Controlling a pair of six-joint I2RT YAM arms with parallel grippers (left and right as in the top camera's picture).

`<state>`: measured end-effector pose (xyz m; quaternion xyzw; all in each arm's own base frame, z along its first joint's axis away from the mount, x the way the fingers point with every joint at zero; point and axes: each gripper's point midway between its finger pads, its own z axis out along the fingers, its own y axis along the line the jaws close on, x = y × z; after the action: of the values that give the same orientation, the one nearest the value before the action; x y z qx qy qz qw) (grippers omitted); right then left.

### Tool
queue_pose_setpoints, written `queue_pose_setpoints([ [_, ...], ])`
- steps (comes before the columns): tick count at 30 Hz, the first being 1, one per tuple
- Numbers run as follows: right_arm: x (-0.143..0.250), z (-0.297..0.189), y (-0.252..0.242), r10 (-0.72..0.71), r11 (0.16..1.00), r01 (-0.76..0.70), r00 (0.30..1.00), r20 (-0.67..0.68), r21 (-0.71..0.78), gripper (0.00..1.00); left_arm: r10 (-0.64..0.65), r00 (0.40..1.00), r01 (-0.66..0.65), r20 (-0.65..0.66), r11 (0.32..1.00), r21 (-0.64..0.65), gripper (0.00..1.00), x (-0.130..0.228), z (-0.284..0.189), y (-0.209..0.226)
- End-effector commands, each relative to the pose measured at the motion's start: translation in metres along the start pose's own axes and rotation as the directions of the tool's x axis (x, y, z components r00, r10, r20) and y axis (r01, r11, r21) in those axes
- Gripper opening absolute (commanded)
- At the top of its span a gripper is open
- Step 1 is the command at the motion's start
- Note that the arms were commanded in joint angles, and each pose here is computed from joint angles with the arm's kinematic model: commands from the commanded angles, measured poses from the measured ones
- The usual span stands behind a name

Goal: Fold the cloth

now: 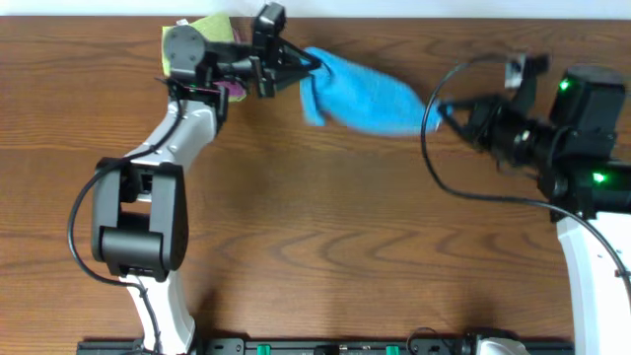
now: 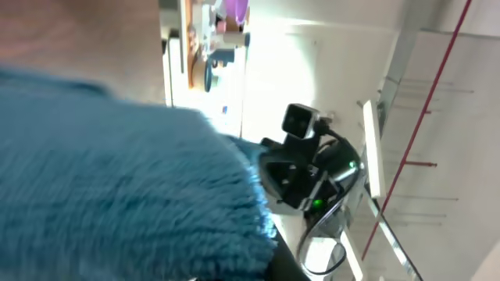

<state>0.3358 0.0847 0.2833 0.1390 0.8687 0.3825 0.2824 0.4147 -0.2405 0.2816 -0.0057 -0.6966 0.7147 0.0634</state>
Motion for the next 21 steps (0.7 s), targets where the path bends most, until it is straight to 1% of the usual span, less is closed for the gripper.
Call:
queue_pose_setpoints([
  [1,0.002,-0.003,-0.022,-0.176,0.977,0.175,0.984,-0.002,0.125,0.02,-0.078,0.996,0.077,-0.035,0.997,-0.020,0.06,0.014,0.006,0.037],
  [4,0.004,-0.003,-0.026,-0.229,0.963,0.229,0.973,-0.019,0.141,0.01,-0.121,0.992,0.120,-0.032,0.992,-0.024,0.06,0.029,0.003,0.069],
  [6,0.000,-0.004,-0.032,-0.239,0.954,0.236,0.971,-0.006,0.183,0.02,-0.162,0.986,0.162,-0.028,0.987,-0.025,0.06,0.040,0.000,0.088],
  [8,-0.007,-0.004,-0.032,-0.256,0.949,0.248,0.966,0.019,0.196,0.01,-0.204,0.979,0.203,-0.018,0.979,-0.026,0.05,0.044,-0.004,0.099],
  [12,-0.027,-0.005,-0.020,-0.315,0.939,0.295,0.944,0.096,0.178,0.02,-0.184,0.983,0.184,0.023,0.983,-0.008,0.06,0.033,-0.013,0.092],
  [15,-0.037,-0.005,-0.013,-0.344,0.933,0.321,0.929,0.138,0.165,0.02,-0.170,0.985,0.170,0.017,0.985,-0.011,0.06,0.030,-0.015,0.084],
  [21,-0.033,-0.004,-0.015,-0.335,0.935,0.313,0.935,0.120,0.167,0.02,-0.145,0.988,0.146,0.044,0.989,-0.006,0.06,0.020,-0.029,0.073],
])
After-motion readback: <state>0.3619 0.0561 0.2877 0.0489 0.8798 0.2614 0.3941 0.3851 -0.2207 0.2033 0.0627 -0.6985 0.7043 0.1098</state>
